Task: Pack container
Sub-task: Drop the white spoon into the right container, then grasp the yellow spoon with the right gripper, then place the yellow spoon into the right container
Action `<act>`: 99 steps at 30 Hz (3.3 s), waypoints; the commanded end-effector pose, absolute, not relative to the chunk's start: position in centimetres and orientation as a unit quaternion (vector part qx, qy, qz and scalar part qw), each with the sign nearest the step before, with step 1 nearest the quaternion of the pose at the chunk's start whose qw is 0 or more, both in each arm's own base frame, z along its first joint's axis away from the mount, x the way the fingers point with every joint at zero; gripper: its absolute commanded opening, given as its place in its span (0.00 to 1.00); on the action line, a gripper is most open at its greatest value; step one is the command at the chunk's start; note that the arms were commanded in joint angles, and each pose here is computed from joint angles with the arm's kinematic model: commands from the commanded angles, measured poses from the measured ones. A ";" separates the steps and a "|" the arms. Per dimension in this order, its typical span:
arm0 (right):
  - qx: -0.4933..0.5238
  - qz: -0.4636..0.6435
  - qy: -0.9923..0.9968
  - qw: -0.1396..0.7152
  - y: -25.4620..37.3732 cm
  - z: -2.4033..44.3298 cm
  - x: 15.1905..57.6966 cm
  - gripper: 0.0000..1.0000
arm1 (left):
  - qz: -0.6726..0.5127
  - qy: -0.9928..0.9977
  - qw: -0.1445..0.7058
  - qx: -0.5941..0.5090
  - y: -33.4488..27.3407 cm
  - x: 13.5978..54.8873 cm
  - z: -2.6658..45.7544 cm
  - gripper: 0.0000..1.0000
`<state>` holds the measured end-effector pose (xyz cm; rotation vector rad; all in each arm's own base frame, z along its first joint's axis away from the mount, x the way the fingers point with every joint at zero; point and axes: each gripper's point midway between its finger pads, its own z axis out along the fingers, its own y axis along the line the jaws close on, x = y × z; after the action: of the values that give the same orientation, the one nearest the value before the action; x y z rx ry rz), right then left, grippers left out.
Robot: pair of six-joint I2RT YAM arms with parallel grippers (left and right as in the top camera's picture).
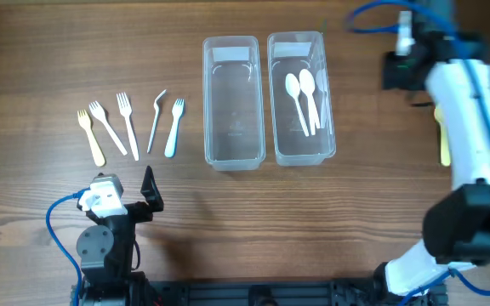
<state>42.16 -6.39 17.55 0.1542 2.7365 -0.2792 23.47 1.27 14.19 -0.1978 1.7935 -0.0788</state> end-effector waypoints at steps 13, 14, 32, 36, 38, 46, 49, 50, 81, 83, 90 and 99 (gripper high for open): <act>0.128 -0.072 0.983 0.106 -20.0 9.6 39.5 0.48 | -0.035 0.779 0.621 -0.073 0.9 23.5 14.2 1.00; 0.121 -0.070 0.986 0.095 -20.0 8.6 39.4 0.46 | -0.035 0.779 0.621 -0.073 0.9 23.5 14.2 1.00; 0.103 -0.045 0.993 0.023 -19.6 -1.7 38.8 0.43 | -0.035 0.779 0.621 -0.073 0.9 23.5 14.2 1.00; 0.103 -0.042 0.994 0.014 -19.1 -3.3 37.8 0.40 | -0.035 0.779 0.621 -0.073 0.9 23.5 14.2 1.00; 0.103 -0.040 0.994 0.010 -19.0 -3.7 37.4 0.30 | -0.035 0.779 0.621 -0.073 0.9 23.5 14.2 1.00; 0.130 -0.043 0.990 0.038 -19.4 -1.8 39.0 0.04 | -0.035 0.779 0.621 -0.073 0.9 23.5 14.2 1.00; 0.123 -0.035 0.989 0.072 -19.0 0.7 40.9 0.04 | -0.035 0.779 0.621 -0.073 0.9 23.5 14.2 1.00; 0.119 -0.032 0.989 0.086 -18.7 1.8 41.6 0.04 | -0.035 0.779 0.621 -0.073 0.9 23.5 14.2 1.00; -0.132 0.102 0.955 0.247 17.6 14.2 46.4 0.17 | -0.035 0.779 0.621 -0.073 0.9 23.5 14.2 1.00; -0.132 0.099 0.958 0.234 17.7 12.8 46.5 0.43 | -0.035 0.779 0.621 -0.073 0.9 23.5 14.2 1.00; -0.087 0.013 0.954 0.286 12.6 17.3 47.7 0.63 | -0.035 0.779 0.621 -0.073 0.9 23.5 14.2 1.00; 0.011 -0.142 0.944 0.297 -7.2 25.0 44.1 0.99 | -0.035 0.779 0.621 -0.073 0.9 23.5 14.2 1.00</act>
<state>45.77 -0.41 22.23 0.0145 2.5367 -0.1910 23.47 1.27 14.19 -0.1975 1.7935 -0.0785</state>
